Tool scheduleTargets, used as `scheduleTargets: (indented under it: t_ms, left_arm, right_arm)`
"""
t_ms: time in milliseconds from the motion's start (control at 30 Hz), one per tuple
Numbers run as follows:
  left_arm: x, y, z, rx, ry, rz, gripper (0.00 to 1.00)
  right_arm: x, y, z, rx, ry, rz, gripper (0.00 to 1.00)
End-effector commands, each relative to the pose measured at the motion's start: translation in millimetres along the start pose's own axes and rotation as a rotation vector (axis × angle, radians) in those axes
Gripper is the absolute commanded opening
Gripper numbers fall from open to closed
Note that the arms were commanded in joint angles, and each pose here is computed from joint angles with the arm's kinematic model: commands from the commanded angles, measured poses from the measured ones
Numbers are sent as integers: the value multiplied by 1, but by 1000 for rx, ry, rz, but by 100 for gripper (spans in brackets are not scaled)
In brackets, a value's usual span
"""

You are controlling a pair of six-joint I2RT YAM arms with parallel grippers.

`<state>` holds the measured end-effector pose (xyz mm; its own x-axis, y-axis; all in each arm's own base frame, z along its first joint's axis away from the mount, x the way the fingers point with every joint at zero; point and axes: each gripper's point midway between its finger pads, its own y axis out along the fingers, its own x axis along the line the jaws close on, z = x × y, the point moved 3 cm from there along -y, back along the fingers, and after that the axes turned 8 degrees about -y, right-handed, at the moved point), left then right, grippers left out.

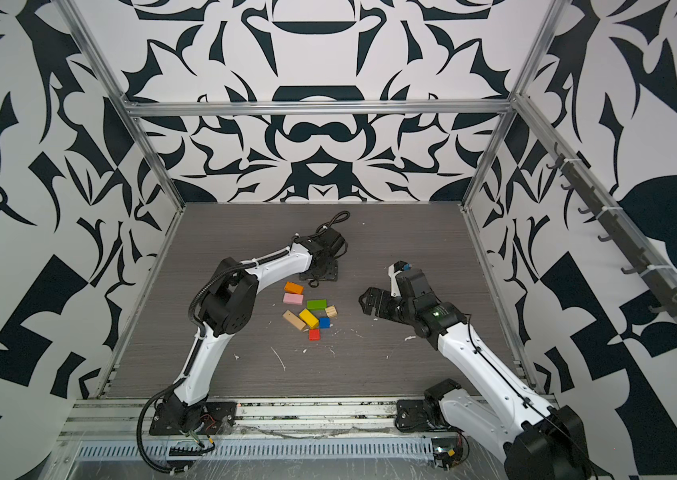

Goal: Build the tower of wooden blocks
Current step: 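Lower the second wooden block onto the placed block with the left gripper, then open the left gripper and lift it back over the block pile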

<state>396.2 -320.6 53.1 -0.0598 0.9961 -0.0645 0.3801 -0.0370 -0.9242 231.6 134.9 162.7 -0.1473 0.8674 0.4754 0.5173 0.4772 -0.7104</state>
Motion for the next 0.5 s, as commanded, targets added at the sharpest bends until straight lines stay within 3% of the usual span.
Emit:
scheduleTargets:
  t_ms: [0, 300, 467]
  left_arm:
    - [13, 20, 16, 58, -5, -60, 81]
    - [16, 15, 14, 49, 0, -70, 100]
    - [15, 11, 13, 49, 9, -61, 100]
  right_arm:
    - [1, -1, -3, -11, -17, 2, 100]
    - [2, 0, -2, -8, -13, -3, 100]
    - [2, 1, -2, -5, -13, -4, 100]
